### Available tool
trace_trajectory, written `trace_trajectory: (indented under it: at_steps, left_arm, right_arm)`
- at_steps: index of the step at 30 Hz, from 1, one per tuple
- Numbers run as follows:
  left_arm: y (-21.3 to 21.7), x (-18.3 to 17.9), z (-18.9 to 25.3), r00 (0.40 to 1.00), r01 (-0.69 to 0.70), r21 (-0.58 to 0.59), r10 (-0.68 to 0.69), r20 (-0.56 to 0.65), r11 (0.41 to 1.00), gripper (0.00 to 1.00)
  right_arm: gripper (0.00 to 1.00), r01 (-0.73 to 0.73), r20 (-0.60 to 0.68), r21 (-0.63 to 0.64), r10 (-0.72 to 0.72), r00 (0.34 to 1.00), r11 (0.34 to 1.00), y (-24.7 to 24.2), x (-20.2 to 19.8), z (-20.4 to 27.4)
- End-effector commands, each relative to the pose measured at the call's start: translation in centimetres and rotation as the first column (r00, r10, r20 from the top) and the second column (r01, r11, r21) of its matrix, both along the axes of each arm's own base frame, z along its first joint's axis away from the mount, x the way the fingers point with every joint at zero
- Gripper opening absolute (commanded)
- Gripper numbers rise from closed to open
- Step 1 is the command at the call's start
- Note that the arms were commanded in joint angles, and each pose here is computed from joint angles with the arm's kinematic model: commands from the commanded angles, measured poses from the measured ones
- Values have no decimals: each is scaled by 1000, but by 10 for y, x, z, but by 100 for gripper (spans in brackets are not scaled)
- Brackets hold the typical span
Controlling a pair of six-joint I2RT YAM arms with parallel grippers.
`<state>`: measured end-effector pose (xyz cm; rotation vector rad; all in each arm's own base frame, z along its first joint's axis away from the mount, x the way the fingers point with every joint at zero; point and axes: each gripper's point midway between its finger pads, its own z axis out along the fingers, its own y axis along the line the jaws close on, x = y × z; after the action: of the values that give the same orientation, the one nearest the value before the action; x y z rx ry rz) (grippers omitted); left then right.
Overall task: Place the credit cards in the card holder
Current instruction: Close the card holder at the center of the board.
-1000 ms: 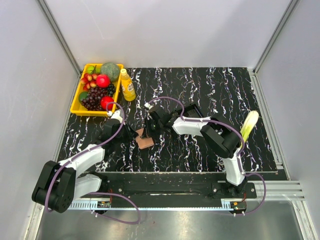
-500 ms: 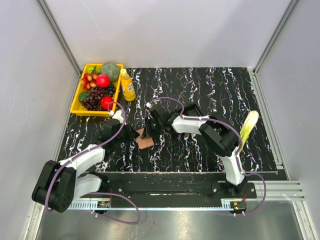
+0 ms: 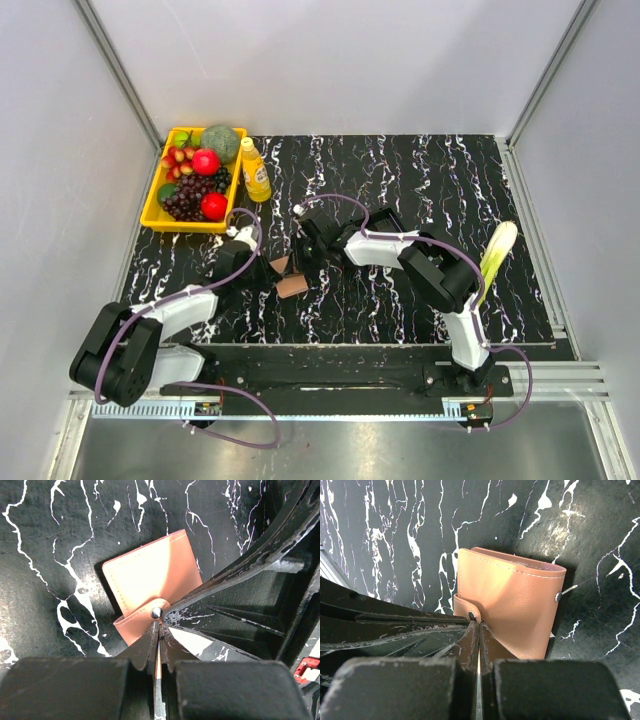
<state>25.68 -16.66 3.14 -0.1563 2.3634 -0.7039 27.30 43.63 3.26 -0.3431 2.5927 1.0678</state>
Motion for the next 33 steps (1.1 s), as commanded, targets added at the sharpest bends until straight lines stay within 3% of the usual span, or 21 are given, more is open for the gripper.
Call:
trace_trajectory:
  at_steps: [1,6,15,22,33]
  left_arm:
    - [2,27,31,987,-85,-40,90,134,996,5]
    - [7,30,35,983,-105,-18,106,150,994,6]
    - [-11,26,10,997,-41,-44,44,71,998,4]
    - [-13,20,-7,1000,-12,37,11,23,999,0]
    - [-2,-8,-39,998,-18,135,27,-61,991,0]
  right_arm:
    - [0,19,-21,-66,-20,1000,998,-12,0,-15]
    - [0,14,-17,-61,-15,1000,998,-12,1,-13]
    - [0,10,-24,-56,-11,1000,998,-11,-1,-13]
    - [0,6,-26,-56,-8,1000,998,-12,-2,-12]
    - [0,56,-5,-195,-58,998,979,-31,5,-34]
